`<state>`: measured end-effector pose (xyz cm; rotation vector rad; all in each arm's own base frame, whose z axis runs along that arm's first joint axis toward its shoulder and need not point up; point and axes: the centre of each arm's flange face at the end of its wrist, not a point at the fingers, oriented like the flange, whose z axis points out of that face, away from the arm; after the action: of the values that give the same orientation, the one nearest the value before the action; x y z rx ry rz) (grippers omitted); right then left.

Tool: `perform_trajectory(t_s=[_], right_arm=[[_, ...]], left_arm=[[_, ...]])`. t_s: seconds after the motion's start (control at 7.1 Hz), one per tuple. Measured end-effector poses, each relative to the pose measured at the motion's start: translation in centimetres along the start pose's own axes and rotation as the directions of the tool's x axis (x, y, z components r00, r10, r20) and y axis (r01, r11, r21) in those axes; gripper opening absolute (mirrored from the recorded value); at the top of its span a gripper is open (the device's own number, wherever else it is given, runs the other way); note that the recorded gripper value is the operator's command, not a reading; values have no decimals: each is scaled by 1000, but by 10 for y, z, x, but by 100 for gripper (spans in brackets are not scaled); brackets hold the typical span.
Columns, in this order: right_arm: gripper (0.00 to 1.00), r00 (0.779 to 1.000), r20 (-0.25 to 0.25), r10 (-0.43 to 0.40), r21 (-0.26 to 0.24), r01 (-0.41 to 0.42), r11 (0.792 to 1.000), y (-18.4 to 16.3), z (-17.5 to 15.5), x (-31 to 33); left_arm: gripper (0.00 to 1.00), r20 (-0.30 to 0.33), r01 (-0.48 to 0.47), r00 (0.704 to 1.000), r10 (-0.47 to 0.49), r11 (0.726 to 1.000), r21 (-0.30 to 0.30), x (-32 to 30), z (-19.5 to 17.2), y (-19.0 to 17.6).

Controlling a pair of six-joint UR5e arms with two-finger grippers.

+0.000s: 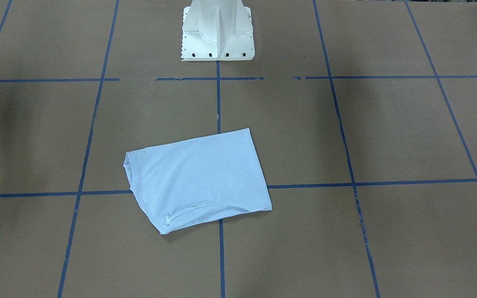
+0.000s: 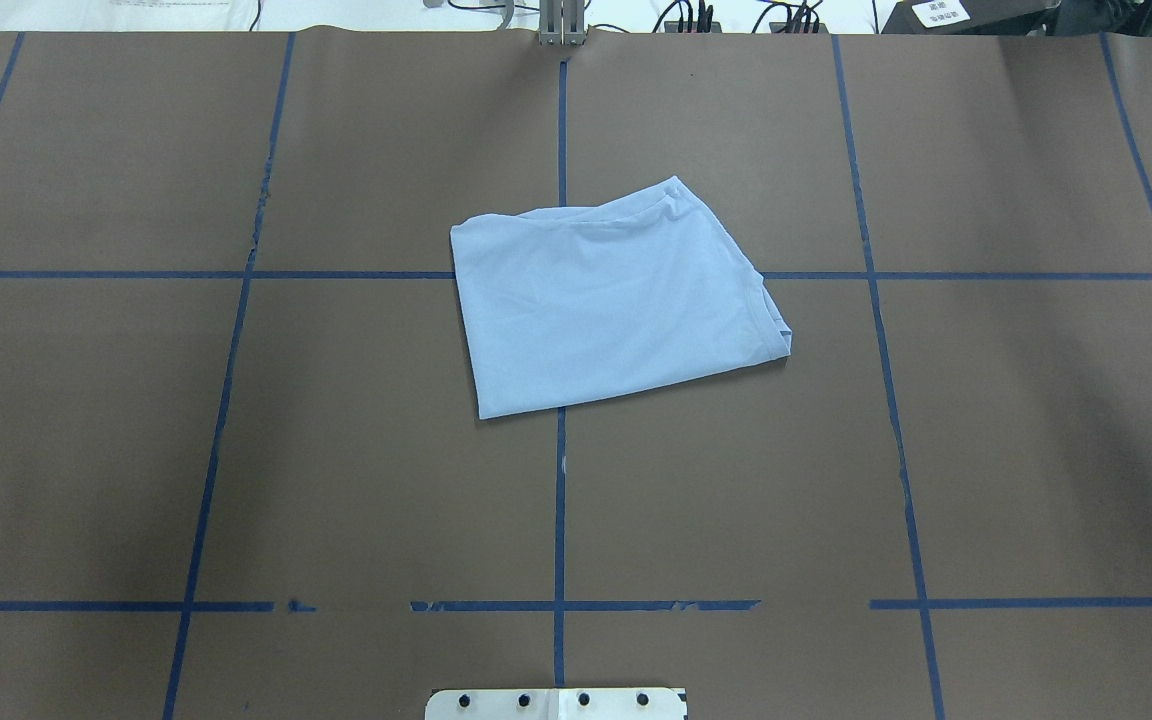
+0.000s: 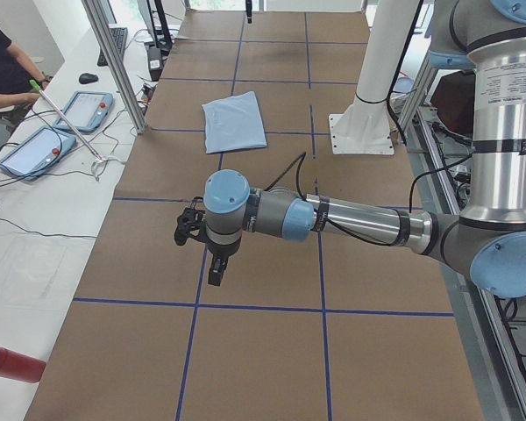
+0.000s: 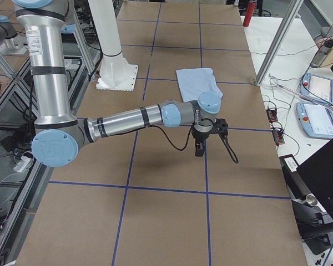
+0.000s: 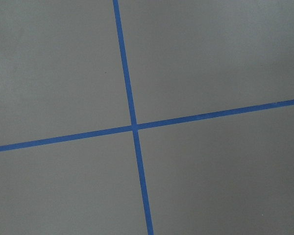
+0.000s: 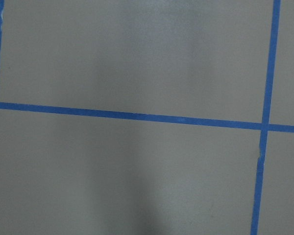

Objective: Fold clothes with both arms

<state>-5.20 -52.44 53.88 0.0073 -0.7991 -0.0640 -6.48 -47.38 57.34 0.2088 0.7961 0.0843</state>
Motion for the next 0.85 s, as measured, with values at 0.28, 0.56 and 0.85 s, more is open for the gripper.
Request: perform_trajectory(t_s=[0.28, 0.56, 0.85], right_arm=[[100, 999, 35, 41, -19, -41, 999, 11, 5, 21], [100, 996, 59, 65, -29, -63, 998, 15, 8, 31], [100, 996, 63, 63, -24, -61, 998, 11, 5, 29]], left_arm=[[100, 3, 4, 1000, -4, 1000, -7, -3, 3, 1], [100, 8, 2, 1000, -1, 1000, -8, -4, 4, 1], [100, 7, -5, 1000, 5, 1000, -5, -1, 3, 0]])
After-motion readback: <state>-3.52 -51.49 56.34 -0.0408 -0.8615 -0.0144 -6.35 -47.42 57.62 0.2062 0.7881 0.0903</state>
